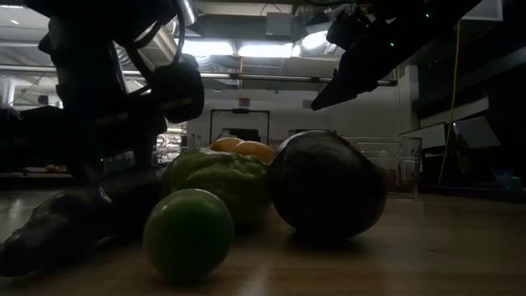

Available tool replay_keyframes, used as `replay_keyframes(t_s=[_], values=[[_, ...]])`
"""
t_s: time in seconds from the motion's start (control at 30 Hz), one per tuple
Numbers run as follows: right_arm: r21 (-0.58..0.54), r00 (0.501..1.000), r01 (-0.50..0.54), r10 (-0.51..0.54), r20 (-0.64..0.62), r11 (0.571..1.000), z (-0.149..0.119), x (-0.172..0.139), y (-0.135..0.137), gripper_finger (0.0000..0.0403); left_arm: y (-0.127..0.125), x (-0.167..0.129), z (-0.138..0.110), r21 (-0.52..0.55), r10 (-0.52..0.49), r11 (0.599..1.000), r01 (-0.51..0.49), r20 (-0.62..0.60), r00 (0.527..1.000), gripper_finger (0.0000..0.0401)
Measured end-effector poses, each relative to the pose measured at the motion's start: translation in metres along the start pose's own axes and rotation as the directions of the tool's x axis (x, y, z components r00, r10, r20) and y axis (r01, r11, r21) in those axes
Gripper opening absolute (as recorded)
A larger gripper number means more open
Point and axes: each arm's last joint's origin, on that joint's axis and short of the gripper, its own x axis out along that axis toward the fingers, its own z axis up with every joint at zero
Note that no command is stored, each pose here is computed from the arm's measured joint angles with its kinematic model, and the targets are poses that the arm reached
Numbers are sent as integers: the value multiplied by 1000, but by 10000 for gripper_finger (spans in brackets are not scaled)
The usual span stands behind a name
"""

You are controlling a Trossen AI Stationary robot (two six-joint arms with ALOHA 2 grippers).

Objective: Sort produce into baskets
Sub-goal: Put the yellow corn into the left transparent bin

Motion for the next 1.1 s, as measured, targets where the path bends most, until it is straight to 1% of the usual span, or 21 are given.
replay_keyframes(t_s=[0.33,0.57,0.67,0.83,0.97,1.1], values=[[-22,1000,0,0,3,1000,0,0,0,193,-2,17,0,-9,-28,1000,28,-30,999,170],[-22,1000,0,0,2,1000,0,0,0,193,-2,18,0,-1,-24,1000,24,-28,999,169],[-22,1000,0,0,2,1000,0,0,0,193,-2,18,0,7,-19,1000,20,-25,1000,153],[-22,1000,0,0,3,1000,0,0,0,193,0,18,1,15,-11,1000,11,-21,1000,105],[-21,1000,0,0,2,1000,0,0,0,193,-1,18,1,51,-12,999,13,-21,1000,71],[-22,1000,0,0,2,1000,0,0,0,193,-1,18,1,97,-21,995,23,-22,1000,58]])
